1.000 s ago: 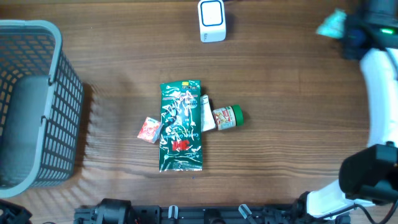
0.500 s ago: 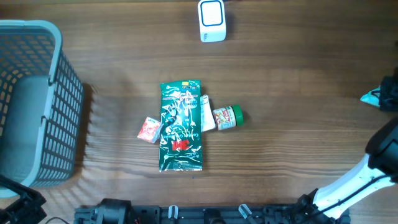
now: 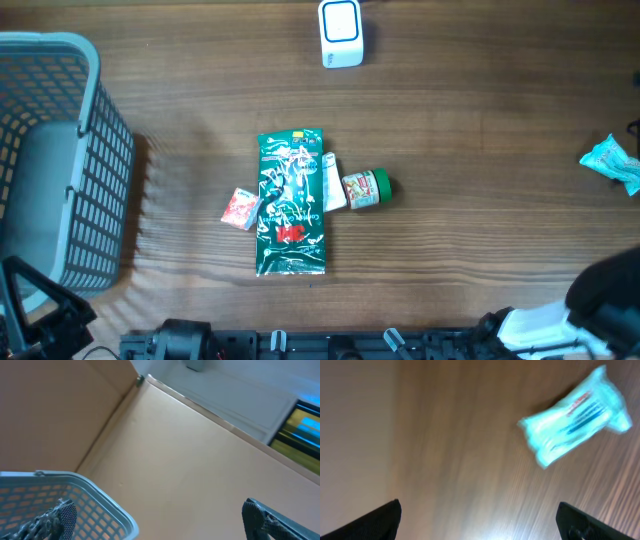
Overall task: Scan the item barcode
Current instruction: 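Carry the wipes pack right and drop it at the table edge, then move the right gripper to the green-lidded jar and grasp it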
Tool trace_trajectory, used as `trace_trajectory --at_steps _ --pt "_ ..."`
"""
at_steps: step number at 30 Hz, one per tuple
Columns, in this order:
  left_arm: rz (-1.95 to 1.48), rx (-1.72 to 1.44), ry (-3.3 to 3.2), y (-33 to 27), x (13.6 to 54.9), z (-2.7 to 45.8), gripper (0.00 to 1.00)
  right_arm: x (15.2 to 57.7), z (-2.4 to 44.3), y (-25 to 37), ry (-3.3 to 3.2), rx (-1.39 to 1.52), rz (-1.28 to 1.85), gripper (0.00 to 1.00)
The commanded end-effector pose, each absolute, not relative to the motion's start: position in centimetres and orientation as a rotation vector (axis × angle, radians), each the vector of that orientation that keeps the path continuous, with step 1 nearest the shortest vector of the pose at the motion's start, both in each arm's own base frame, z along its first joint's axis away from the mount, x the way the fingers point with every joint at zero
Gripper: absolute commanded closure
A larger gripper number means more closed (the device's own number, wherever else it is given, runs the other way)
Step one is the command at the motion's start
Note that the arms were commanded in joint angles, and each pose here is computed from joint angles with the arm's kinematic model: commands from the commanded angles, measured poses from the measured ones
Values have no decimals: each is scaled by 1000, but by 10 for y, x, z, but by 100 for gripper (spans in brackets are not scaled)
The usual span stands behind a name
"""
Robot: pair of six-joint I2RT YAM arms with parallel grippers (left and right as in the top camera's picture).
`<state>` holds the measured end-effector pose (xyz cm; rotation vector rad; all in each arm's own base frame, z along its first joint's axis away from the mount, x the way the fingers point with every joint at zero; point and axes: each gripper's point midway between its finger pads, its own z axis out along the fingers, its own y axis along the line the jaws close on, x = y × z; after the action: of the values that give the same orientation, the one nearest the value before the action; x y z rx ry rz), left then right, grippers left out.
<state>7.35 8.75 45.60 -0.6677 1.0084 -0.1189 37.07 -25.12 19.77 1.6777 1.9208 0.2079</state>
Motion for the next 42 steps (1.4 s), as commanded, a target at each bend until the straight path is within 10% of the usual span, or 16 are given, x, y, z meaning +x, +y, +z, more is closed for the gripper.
trace_trajectory --at_steps 1,19,23,42 --pt "-180 -554 1071 66 84 454 0 365 254 -167 2034 1489 433 0" --pt "-337 -555 1444 28 160 339 0 284 136 145 2789 1425 625 0" --pt "-305 -569 1542 28 160 315 0 291 118 167 2875 1132 580 0" --pt "-266 -585 1653 28 156 288 0 300 29 143 2615 1845 124 4"
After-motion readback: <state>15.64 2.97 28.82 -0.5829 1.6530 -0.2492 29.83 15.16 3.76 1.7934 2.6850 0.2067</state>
